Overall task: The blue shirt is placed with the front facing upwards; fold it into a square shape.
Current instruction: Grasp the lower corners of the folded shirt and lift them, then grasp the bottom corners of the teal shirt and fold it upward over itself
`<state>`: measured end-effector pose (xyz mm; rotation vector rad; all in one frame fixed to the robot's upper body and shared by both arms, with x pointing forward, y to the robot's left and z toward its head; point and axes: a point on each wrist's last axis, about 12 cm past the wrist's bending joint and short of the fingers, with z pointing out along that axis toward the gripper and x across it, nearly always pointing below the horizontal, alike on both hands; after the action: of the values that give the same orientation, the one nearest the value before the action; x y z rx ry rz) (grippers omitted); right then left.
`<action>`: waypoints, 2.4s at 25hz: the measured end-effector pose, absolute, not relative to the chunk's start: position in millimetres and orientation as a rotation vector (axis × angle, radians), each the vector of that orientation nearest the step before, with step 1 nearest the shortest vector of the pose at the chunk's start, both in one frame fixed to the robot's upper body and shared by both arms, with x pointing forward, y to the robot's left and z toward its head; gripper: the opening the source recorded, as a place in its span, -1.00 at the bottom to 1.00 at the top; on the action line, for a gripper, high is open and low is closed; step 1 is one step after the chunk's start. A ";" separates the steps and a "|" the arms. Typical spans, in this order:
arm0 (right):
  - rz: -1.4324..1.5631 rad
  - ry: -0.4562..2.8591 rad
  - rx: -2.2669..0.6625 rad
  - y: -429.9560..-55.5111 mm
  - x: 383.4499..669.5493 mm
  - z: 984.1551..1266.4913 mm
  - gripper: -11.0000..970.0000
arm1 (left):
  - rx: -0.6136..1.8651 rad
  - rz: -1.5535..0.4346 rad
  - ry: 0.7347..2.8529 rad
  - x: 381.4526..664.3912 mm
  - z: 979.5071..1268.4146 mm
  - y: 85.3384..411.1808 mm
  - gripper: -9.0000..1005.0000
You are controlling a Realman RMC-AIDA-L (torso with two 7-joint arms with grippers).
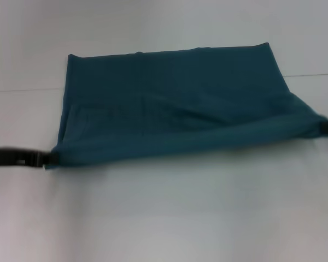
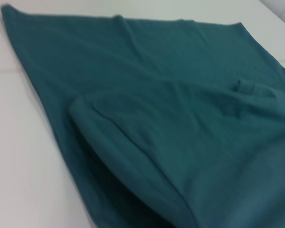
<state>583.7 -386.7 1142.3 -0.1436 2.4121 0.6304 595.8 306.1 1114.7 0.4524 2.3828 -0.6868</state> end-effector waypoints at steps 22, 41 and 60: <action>1.010 2.424 -0.121 -410.3 448.1 1077.7 -0.85 | 0.456 -1.067 2.366 482.8 1083.1 324.1 -0.92; 1.103 2.410 -0.055 -424.5 398.1 1065.7 -0.84 | 0.383 -1.248 2.326 427.5 1074.6 338.3 -0.92; 1.131 2.441 -0.021 -428.8 374.5 1061.7 -0.83 | 0.338 -1.298 2.317 411.8 1073.8 343.6 -0.92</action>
<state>374.5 -428.8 1061.7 -0.0208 2.4408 1.1310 411.8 343.6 1073.8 0.3383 2.3173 -1.2976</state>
